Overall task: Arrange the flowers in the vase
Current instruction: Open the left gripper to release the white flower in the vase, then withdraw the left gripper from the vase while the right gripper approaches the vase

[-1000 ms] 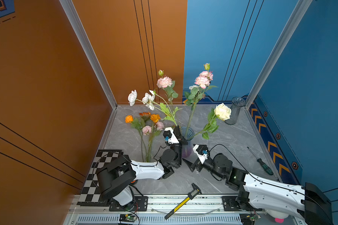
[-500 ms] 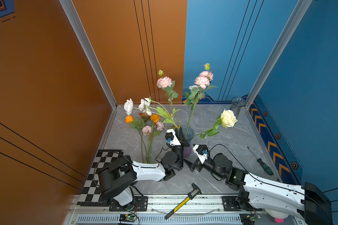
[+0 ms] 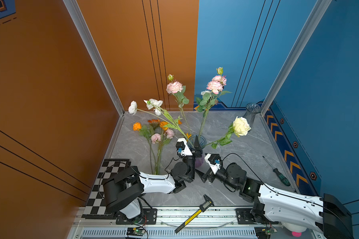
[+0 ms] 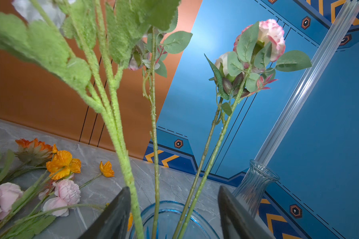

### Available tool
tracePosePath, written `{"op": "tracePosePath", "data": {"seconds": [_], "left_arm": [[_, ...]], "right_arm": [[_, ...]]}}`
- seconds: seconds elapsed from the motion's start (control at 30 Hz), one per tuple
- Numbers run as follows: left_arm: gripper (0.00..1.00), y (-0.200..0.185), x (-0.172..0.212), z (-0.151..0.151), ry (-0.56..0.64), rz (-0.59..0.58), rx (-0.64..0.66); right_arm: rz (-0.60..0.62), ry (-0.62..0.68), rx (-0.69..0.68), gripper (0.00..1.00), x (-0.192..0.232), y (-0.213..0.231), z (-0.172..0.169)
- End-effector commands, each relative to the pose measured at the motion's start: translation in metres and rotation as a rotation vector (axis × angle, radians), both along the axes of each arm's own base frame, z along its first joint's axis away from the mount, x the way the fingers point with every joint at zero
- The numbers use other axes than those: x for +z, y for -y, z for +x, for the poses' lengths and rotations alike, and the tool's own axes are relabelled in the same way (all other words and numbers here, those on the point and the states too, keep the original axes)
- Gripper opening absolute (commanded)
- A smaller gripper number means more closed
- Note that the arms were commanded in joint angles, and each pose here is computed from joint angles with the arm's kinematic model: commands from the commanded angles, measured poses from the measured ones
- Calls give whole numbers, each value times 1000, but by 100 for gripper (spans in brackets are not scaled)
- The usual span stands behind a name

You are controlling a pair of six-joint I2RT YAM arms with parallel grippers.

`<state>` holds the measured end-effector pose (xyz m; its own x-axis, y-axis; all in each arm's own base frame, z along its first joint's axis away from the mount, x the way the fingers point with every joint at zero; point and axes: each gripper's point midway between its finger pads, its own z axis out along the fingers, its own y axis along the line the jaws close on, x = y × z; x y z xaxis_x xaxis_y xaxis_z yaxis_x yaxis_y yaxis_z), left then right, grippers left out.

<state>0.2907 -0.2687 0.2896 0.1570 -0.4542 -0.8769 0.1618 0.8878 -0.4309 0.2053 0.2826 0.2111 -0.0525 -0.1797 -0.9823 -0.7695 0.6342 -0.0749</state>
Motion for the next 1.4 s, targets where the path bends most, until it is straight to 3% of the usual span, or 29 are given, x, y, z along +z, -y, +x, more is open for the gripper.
{"op": "tracePosePath", "data": {"seconds": [0.0, 0.13, 0.43, 0.73, 0.97, 1.07, 1.37], "left_arm": [[78, -2, 8, -11, 25, 18, -33], [98, -10, 14, -23, 35, 30, -44], [98, -22, 19, -56, 25, 137, -63], [98, -64, 19, -97, 32, 341, -112], [98, -98, 24, -116, -45, 570, -398], [98, -105, 24, -131, -57, 660, -535], [98, -54, -11, -161, -66, 1105, -996]], "right_arm": [[29, -3, 6, 100, 6, -1, 1], [30, -3, 6, 100, 6, -1, 1], [19, 29, -85, 100, 7, 25, 15], [-16, -31, -172, 100, -3, 60, 16], [-84, -164, -307, 100, -28, 97, 12], [-56, -241, -381, 100, -39, 113, 12], [25, -305, -409, 100, -61, 102, 19]]}}
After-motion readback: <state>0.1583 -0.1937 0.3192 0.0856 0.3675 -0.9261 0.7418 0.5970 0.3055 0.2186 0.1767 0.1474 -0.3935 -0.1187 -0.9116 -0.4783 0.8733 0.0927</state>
